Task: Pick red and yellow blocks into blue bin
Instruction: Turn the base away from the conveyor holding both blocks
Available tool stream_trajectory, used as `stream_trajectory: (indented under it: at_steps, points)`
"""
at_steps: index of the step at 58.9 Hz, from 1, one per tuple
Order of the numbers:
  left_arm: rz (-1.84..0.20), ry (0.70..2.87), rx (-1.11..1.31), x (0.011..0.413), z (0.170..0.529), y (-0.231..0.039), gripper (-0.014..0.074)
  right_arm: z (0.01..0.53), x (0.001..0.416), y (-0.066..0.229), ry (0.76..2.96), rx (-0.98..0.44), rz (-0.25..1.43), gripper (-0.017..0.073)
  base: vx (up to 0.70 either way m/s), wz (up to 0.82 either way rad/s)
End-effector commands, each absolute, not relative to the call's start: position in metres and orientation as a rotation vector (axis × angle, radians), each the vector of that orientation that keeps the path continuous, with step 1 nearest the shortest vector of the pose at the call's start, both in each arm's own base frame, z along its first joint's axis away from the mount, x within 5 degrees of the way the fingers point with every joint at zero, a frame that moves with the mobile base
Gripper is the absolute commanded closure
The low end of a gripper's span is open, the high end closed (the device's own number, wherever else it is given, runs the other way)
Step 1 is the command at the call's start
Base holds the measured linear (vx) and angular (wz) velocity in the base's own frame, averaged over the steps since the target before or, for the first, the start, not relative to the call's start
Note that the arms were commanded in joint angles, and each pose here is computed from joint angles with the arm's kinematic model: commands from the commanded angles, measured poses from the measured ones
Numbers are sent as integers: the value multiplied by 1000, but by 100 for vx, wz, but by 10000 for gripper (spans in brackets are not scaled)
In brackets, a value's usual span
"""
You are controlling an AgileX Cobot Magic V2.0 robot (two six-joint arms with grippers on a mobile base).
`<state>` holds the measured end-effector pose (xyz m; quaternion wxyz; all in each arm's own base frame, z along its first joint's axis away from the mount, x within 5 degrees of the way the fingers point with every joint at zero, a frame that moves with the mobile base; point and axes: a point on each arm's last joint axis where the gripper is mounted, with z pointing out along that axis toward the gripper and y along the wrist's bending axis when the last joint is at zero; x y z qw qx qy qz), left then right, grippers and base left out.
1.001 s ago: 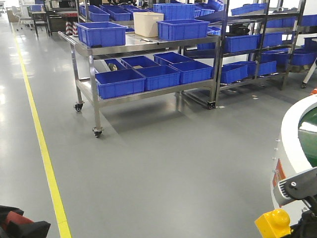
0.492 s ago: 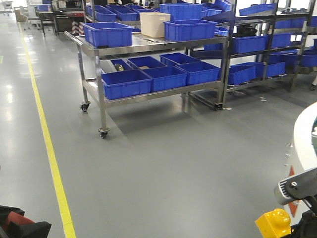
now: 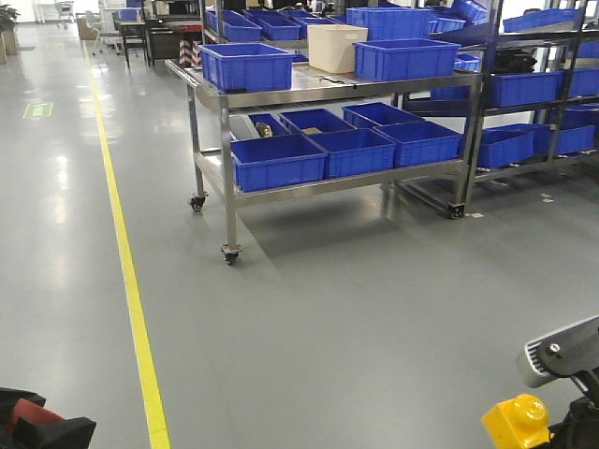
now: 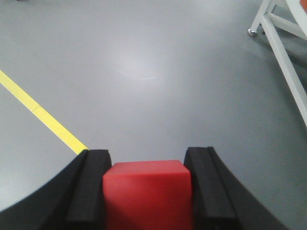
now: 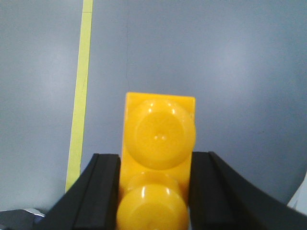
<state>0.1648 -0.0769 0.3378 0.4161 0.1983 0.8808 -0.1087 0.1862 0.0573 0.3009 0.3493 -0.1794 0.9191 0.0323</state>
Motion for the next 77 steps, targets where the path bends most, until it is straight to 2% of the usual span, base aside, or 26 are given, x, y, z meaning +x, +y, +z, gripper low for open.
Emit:
stream_trajectory:
  at_steps: [1, 77]
  points:
    - [-304, 2105, 472, 165, 354, -78, 359, 317, 189, 57, 2272, -455, 84, 328, 20, 12]
    - [-304, 2106, 472, 165, 354, -78, 359, 317, 189, 57, 2271, -455, 84, 328, 34, -2]
